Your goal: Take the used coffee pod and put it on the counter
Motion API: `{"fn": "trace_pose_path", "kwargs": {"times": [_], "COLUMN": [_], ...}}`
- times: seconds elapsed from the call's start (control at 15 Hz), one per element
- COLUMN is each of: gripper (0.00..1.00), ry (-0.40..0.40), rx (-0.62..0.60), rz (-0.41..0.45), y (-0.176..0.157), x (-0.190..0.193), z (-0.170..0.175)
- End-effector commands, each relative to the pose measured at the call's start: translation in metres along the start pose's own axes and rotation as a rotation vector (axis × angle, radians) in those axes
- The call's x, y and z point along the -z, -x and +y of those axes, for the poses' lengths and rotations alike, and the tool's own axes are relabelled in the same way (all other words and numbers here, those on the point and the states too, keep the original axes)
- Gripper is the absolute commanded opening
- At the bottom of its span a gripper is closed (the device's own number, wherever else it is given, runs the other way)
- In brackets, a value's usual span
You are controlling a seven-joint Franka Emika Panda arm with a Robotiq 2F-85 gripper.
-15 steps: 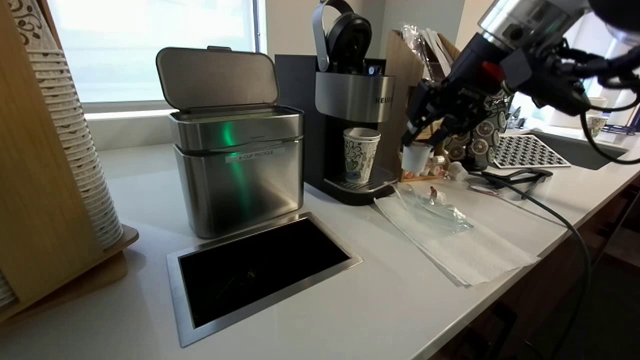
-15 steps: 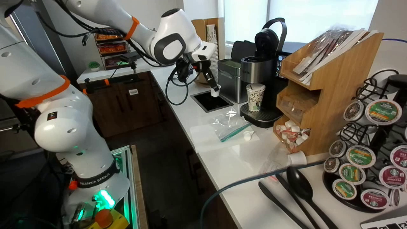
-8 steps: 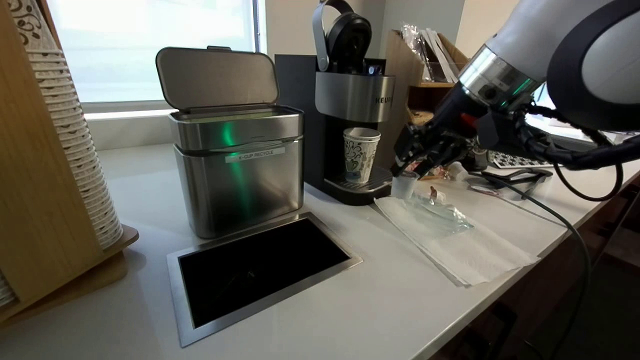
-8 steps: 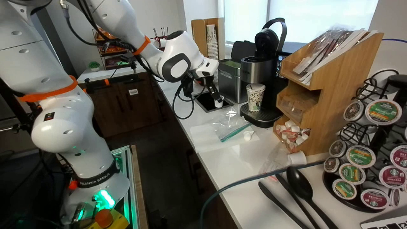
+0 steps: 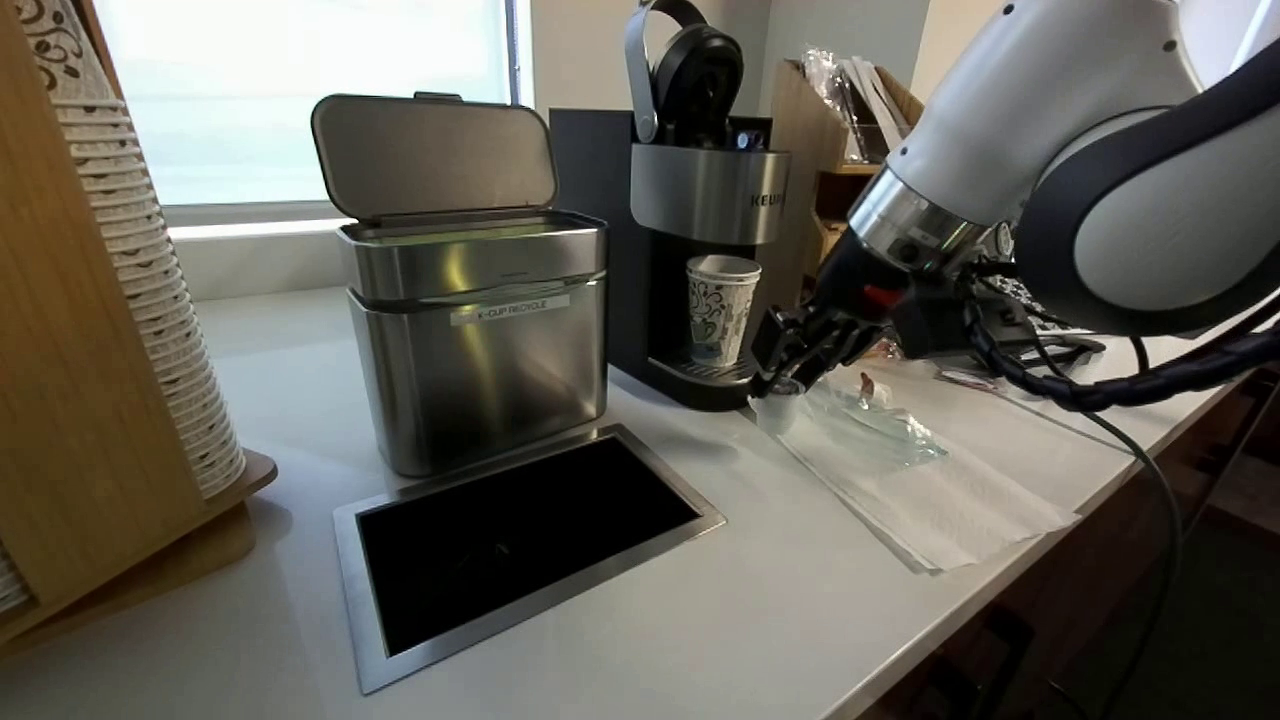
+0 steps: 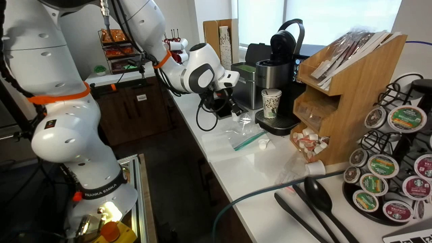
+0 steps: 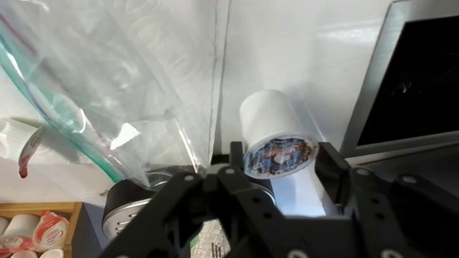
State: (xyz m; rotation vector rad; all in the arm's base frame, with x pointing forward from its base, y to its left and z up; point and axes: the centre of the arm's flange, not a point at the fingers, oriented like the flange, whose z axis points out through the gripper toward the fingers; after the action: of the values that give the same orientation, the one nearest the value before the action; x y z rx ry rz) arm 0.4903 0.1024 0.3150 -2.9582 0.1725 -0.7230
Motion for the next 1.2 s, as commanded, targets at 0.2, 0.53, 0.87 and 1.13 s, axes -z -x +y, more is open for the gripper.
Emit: {"fn": "trace_pose_path", "kwargs": {"times": [0.2, 0.53, 0.87, 1.13], "gripper": [0.28, 0.28, 0.78, 0.99], "ry": [0.003, -0.028, -0.042, -0.037], "rx": [0.087, 0.122, 0.126, 0.107], "rz": [0.024, -0.020, -0.007, 0.003], "y": [-0.019, -0.015, -0.022, -0.031], "x": [-0.037, -0.063, -0.070, -0.052], "z": [-0.030, -0.047, -0.055, -0.058]}}
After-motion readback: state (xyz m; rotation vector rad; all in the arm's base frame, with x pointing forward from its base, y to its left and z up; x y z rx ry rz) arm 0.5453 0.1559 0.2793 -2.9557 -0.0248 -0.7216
